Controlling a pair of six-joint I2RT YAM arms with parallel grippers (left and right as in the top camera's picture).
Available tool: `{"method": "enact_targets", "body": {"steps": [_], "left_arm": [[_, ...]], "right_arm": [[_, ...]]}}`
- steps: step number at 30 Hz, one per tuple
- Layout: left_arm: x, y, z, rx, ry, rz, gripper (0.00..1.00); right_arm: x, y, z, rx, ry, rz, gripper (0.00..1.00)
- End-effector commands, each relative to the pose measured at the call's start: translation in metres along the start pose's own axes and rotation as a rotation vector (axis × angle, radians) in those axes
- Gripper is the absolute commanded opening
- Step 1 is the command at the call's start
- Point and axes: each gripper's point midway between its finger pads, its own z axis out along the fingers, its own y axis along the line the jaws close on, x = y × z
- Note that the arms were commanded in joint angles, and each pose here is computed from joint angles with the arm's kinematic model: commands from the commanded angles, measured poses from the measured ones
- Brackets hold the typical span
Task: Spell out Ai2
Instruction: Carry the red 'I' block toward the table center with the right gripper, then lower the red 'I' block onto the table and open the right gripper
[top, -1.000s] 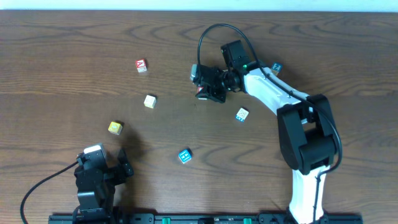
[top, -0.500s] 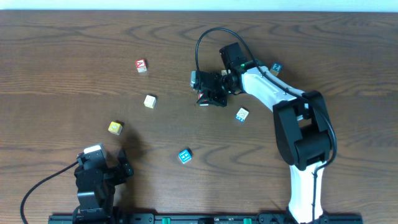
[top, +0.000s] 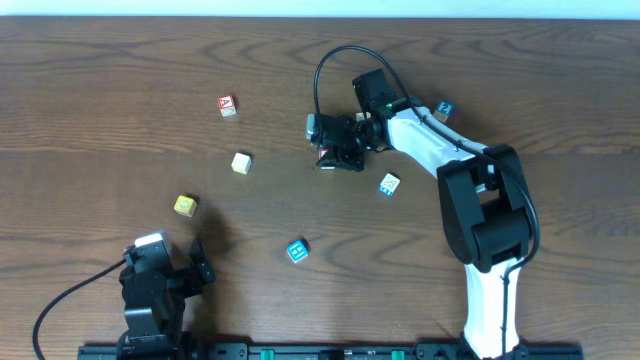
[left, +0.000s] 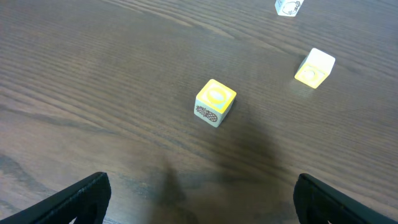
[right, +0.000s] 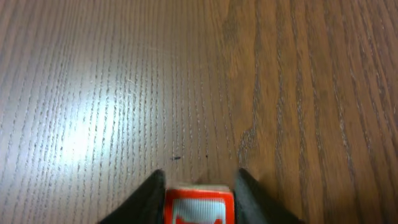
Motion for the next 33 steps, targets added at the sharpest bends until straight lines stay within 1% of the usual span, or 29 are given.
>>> {"method": "enact_targets", "body": {"steps": [1, 5, 10, 12, 16, 17, 18, 22, 24, 25, 33], "left_arm": [[0.002, 0.003, 0.001, -0.016, 0.003, -0.002, 0.95], [0.002, 0.003, 0.001, -0.016, 0.003, -0.002, 0.95], [0.002, 0.003, 0.001, -0.016, 0.003, -0.002, 0.95], [0.002, 0.003, 0.001, -0.016, 0.003, -0.002, 0.95], [0.002, 0.003, 0.001, -0.016, 0.003, -0.002, 0.95], [0.002, 0.003, 0.001, -0.016, 0.003, -0.002, 0.95], [0.002, 0.003, 0.001, -0.016, 0.003, -0.002, 0.95], [0.002, 0.003, 0.001, -0.016, 0.003, -0.002, 0.95], [0.002, 0.003, 0.001, -0.016, 0.003, -0.002, 0.95], [0.002, 0.003, 0.001, -0.016, 0.003, -0.002, 0.95], [0.002, 0.003, 0.001, -0.016, 0.003, -0.002, 0.95]], "right_arm": [[0.0, -0.005, 0.0, 0.009, 0.003, 0.01, 0.43], [0.0, -0.005, 0.0, 0.009, 0.003, 0.01, 0.41], [-0.002, -0.007, 0.0, 0.016, -0.002, 0.004, 0.43], [-0.003, -0.009, 0.0, 0.025, -0.007, 0.004, 0.51], [-0.008, -0.019, -0.001, 0.065, -0.025, 0.031, 0.62], [-0.009, -0.02, -0.001, 0.069, -0.029, 0.036, 0.68], [-0.01, -0.021, -0.001, 0.072, -0.031, 0.04, 0.7], [-0.008, -0.023, -0.001, 0.082, -0.021, 0.055, 0.72], [-0.005, -0.024, -0.001, 0.092, -0.008, 0.074, 0.74], [-0.003, -0.024, -0.001, 0.094, 0.002, 0.078, 0.77], [0.003, -0.02, -0.001, 0.081, 0.031, 0.101, 0.84]]}}
